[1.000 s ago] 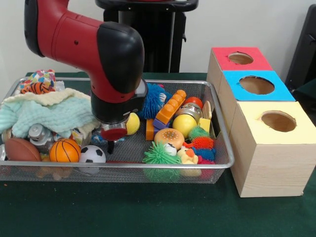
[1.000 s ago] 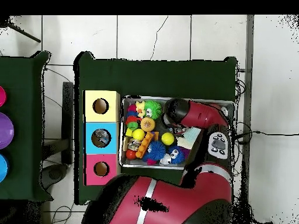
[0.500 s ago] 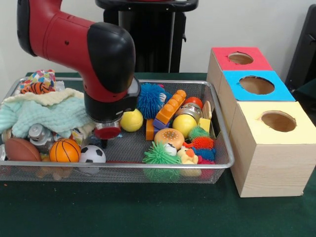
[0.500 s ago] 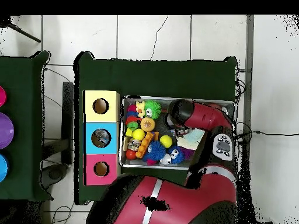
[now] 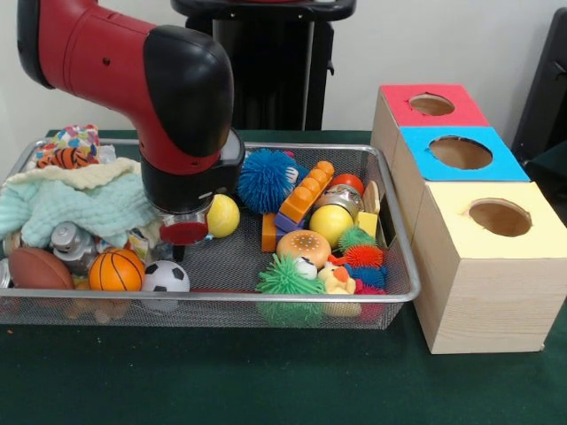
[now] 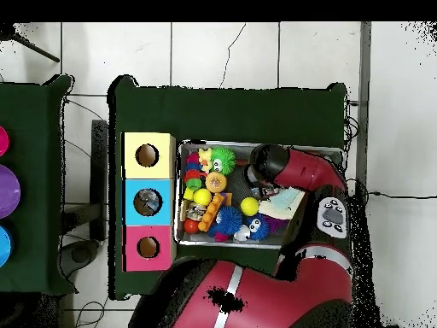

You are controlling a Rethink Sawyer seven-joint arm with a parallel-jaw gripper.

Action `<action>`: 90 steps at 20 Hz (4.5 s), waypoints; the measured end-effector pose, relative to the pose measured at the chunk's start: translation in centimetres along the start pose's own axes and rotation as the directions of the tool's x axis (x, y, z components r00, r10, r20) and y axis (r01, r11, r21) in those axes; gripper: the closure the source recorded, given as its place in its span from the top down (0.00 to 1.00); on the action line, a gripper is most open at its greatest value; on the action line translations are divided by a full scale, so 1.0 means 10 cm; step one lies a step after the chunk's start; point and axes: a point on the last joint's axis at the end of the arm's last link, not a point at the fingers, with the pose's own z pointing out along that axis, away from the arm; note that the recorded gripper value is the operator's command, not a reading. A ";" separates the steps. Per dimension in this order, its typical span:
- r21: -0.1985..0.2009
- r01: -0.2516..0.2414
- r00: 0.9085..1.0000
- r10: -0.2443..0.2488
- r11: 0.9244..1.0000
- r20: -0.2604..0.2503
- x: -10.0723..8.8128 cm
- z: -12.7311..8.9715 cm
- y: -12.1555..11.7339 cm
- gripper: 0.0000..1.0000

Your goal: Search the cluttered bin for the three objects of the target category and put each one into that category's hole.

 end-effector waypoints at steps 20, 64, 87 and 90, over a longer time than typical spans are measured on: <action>-0.119 -0.028 0.998 0.021 0.992 -0.063 -0.09 -0.46 0.16 0.00; -0.283 0.105 0.994 -0.110 0.953 -0.002 1.04 -2.79 -0.61 0.00; -0.297 0.107 0.992 -0.123 0.949 -0.036 1.63 -2.47 -0.54 0.00; -0.303 0.118 0.992 -0.127 0.946 -0.010 1.86 -2.39 -0.51 0.00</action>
